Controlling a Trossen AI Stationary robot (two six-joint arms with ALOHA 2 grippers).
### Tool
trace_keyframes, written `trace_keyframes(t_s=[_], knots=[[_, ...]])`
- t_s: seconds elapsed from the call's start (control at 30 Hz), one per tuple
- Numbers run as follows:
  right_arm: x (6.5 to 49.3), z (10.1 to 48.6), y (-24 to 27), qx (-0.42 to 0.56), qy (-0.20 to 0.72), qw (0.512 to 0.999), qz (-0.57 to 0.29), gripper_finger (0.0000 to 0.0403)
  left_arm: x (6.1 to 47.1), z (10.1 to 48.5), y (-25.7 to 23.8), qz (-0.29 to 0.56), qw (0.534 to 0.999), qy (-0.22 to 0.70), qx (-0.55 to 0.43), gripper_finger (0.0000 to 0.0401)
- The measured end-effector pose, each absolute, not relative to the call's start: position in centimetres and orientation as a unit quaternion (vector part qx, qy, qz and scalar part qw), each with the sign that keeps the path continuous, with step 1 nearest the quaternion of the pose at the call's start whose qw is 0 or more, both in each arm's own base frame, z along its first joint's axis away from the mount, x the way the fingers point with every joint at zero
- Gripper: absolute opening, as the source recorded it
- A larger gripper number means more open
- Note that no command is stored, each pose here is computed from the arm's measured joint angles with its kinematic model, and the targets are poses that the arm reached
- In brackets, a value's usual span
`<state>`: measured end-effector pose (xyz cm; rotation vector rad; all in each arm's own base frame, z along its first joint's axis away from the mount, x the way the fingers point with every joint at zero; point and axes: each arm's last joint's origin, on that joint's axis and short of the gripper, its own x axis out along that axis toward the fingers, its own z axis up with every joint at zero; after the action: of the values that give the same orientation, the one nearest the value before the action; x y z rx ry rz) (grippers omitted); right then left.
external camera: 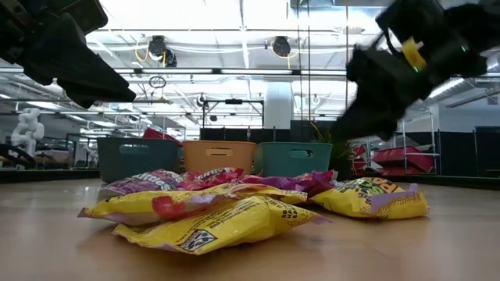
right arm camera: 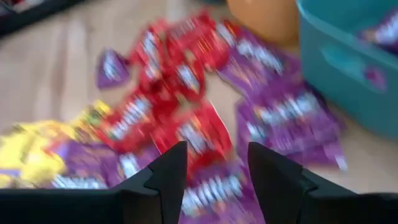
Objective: Sort candy
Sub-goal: Put the purple candy into the green bin
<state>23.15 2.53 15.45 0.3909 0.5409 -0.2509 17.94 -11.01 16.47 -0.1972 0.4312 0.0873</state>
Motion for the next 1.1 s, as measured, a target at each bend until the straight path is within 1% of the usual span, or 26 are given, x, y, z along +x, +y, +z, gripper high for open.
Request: trace_keyframes(t_s=[0.17, 0.33, 0.5, 0.73, 0.83, 0.93, 1.1], knots=[[21.4, 13.0, 2.2, 0.198, 0.299, 0.921, -0.151, 0.0160, 17.9, 16.5, -11.0, 0.043, 0.971, 0.214, -0.097, 0.0140], [20.7, 12.2, 2.0, 0.186, 0.308, 0.918, -0.166, 0.0160, 17.9, 16.3, -11.0, 0.045, 0.970, 0.220, -0.092, 0.0140], [20.6, 12.1, 1.9, 0.168, 0.307, 0.921, -0.171, 0.0160, 17.9, 16.3, -11.0, 0.044, 0.970, 0.220, -0.089, 0.0140], [21.5, 11.5, 2.1, 0.149, 0.293, 0.932, -0.155, 0.0163, 17.9, 16.3, -11.0, 0.045, 0.970, 0.220, -0.089, 0.0140], [21.9, 11.0, 2.1, 0.135, 0.290, 0.936, -0.147, 0.0180, 17.8, 16.3, -10.9, 0.046, 0.970, 0.223, -0.086, 0.0140], [22.0, 9.9, 2.2, 0.131, 0.318, 0.929, -0.139, 0.0203, 17.8, 16.3, -10.9, 0.046, 0.970, 0.223, -0.086, 0.0140], [22.4, 8.3, 2.4, 0.170, 0.321, 0.919, -0.153, 0.0234, 17.8, 16.3, -10.9, 0.046, 0.970, 0.223, -0.087, 0.0140]])
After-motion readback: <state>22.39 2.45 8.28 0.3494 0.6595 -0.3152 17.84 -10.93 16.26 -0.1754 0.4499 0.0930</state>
